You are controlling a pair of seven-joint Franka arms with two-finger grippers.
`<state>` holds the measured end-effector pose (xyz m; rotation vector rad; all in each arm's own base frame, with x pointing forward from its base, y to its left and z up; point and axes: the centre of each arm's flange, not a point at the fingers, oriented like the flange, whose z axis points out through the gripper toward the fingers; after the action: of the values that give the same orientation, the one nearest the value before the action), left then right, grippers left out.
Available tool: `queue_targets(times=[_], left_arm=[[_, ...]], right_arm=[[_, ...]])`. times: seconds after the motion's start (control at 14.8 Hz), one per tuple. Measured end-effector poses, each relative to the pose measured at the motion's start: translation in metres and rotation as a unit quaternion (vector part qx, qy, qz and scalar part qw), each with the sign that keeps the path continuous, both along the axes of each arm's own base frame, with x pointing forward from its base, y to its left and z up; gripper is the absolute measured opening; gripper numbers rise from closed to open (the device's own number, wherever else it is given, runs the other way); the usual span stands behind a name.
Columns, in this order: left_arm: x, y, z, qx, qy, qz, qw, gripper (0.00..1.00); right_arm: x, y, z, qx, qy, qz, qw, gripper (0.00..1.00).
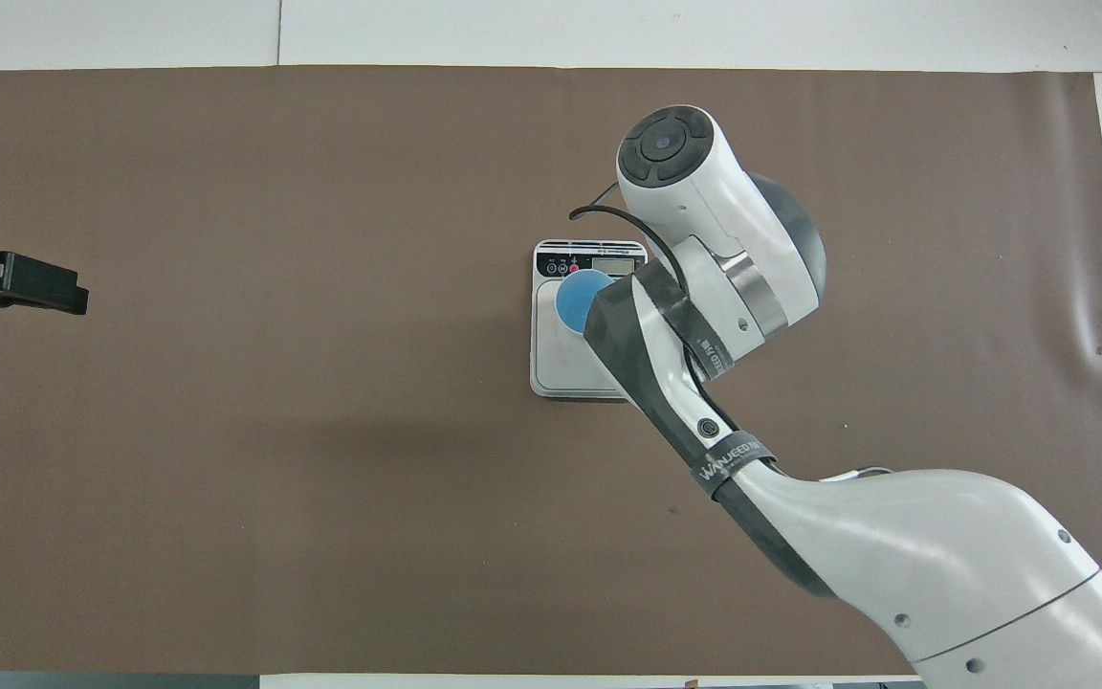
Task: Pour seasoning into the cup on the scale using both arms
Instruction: 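Carry the bottle back and set it upright with the right gripper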
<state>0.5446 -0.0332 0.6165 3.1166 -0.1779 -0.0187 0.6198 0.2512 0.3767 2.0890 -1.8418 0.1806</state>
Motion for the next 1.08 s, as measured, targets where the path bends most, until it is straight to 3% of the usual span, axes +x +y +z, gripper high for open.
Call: queue_targets(times=[0.27, 0.61, 0.88, 1.08], left_arm=[[0.000, 0.000, 0.000, 0.000, 0.000, 0.000, 1.000, 1.00], [0.000, 0.000, 0.000, 0.000, 0.000, 0.000, 1.000, 1.00], [0.000, 0.000, 0.000, 0.000, 0.000, 0.000, 1.000, 1.00], [0.000, 0.000, 0.000, 0.000, 0.000, 0.000, 1.000, 1.00]], right_arm=[[0.009, -0.020, 0.028, 0.054, 0.003, -0.011, 0.998, 0.52], [0.008, -0.109, 0.081, 0.184, 0.033, 0.008, 0.982, 0.52], [-0.019, -0.199, 0.096, 0.313, 0.034, 0.024, 0.949, 0.52], [-0.039, -0.284, 0.076, 0.408, 0.009, 0.031, 0.913, 0.52]])
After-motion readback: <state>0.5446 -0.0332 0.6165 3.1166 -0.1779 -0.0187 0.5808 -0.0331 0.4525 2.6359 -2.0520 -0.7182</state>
